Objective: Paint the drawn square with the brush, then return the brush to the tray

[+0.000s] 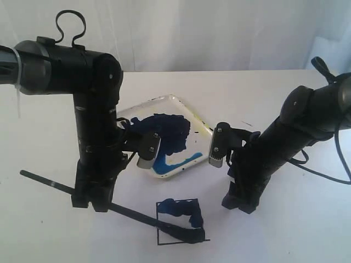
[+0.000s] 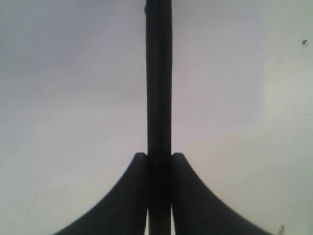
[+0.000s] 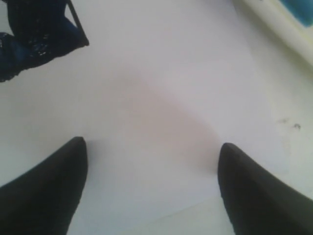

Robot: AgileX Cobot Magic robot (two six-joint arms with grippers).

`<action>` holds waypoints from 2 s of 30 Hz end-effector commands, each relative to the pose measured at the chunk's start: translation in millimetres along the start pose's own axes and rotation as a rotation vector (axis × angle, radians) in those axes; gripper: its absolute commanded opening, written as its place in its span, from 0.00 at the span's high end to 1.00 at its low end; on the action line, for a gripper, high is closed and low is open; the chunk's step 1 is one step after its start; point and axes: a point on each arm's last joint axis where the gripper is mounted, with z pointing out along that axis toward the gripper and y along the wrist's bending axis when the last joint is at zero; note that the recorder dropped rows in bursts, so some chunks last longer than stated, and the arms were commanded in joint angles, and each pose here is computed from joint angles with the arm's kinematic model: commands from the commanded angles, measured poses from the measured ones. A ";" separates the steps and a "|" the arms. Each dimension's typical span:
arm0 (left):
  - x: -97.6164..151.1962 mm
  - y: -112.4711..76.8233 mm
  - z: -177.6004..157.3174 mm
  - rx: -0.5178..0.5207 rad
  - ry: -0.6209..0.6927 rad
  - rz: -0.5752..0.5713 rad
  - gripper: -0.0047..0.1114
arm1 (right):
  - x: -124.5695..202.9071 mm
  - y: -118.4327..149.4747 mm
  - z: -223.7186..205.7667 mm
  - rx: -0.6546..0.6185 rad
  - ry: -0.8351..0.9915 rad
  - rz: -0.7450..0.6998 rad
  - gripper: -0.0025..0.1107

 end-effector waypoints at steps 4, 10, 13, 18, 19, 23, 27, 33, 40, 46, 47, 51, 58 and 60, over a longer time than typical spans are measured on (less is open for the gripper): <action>6.5 -5.1 0.3 0.044 0.085 -0.002 0.96 | 2.3 -0.5 3.3 0.007 0.012 -0.006 0.37; 9.4 -8.1 -4.2 0.045 0.106 0.003 0.96 | 2.3 -0.7 3.3 0.009 0.012 -0.006 0.37; 10.6 -10.8 -10.6 0.024 0.102 0.006 0.96 | 2.3 -0.9 3.3 0.011 0.012 -0.006 0.37; 11.4 -13.5 -16.4 0.007 0.096 0.008 0.96 | 2.3 -0.9 3.3 0.011 0.012 -0.006 0.37; 11.4 -13.4 -16.1 0.008 0.096 0.008 0.96 | 2.3 -0.9 3.3 0.011 0.012 -0.006 0.37; 11.4 -13.4 -16.1 0.008 0.096 0.008 0.96 | 2.3 -0.9 3.3 0.011 0.012 -0.006 0.37; 11.5 -13.2 -15.0 0.011 0.098 0.007 0.96 | 2.3 -0.9 3.3 0.011 0.012 -0.006 0.37; 11.1 -11.6 -11.7 0.021 0.103 0.007 0.96 | 2.3 -0.9 3.3 0.011 0.012 -0.006 0.37; 8.6 -12.9 -11.3 0.022 0.102 0.000 0.96 | 2.3 -0.9 3.3 0.011 0.012 -0.006 0.37; 4.4 -15.3 -10.6 0.018 0.111 0.016 0.96 | 2.3 -0.9 3.3 0.011 0.012 -0.006 0.37; 4.3 -15.0 -10.1 0.019 0.112 0.013 0.96 | 2.3 -0.9 3.3 0.011 0.012 -0.006 0.37; 4.2 -14.4 -8.8 0.022 0.114 -0.009 0.96 | 2.3 -0.7 3.3 0.009 0.012 -0.006 0.37; 4.8 -14.1 -8.9 0.018 0.121 -0.011 0.96 | 2.3 -0.7 3.3 0.009 0.012 -0.006 0.37; 5.6 -13.7 -9.0 0.013 0.130 -0.009 0.96 | 2.2 -1.5 3.3 0.017 0.011 -0.006 0.37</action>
